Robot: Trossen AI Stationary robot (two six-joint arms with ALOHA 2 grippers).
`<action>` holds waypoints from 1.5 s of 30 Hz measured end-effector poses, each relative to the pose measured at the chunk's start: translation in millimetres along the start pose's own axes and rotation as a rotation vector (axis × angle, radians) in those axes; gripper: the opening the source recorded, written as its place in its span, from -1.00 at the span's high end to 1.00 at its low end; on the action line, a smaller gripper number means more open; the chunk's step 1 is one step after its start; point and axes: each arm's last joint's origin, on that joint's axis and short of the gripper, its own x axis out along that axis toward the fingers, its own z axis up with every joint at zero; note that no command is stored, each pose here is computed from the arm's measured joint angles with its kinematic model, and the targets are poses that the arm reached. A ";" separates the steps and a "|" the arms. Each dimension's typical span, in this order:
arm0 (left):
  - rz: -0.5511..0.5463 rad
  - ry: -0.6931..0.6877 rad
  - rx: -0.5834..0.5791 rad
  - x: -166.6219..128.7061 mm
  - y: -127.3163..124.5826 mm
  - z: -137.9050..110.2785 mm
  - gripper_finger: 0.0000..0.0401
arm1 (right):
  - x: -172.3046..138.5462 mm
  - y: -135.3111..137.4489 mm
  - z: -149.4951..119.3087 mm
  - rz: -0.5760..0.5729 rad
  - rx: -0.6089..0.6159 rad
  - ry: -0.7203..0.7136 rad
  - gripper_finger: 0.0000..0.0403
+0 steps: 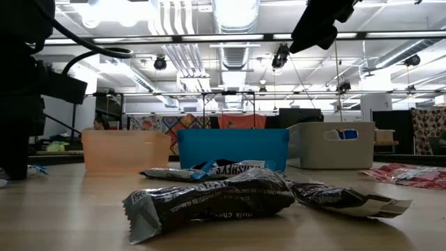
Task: Sort candy
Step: Put the white chocolate bar into the orange bin
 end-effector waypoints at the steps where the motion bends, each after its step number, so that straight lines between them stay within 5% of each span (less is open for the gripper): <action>1: -0.001 0.000 0.002 0.1 -0.2 0.0 0.26 | 0.3 0.1 0.2 0.001 0.000 -0.001 0.09; 12: -0.019 -0.001 0.014 -0.1 -1.5 0.3 0.60 | 0.7 0.1 0.1 0.000 0.000 0.000 0.09; 21: -0.044 -0.006 0.048 -7.2 -1.0 2.2 0.65 | 0.7 0.1 0.1 0.000 0.000 0.000 0.09; 27: -0.158 -0.043 0.105 -34.4 -3.7 9.2 0.65 | 0.7 0.1 0.1 0.000 -0.006 0.000 0.09; 35: -0.327 -0.205 0.284 -88.7 -2.2 24.5 0.65 | 0.7 0.1 0.1 0.000 -0.019 0.000 0.09; 45: -0.213 -0.479 0.423 -122.8 29.4 70.3 0.68 | 0.7 0.1 0.1 0.000 -0.026 0.000 0.09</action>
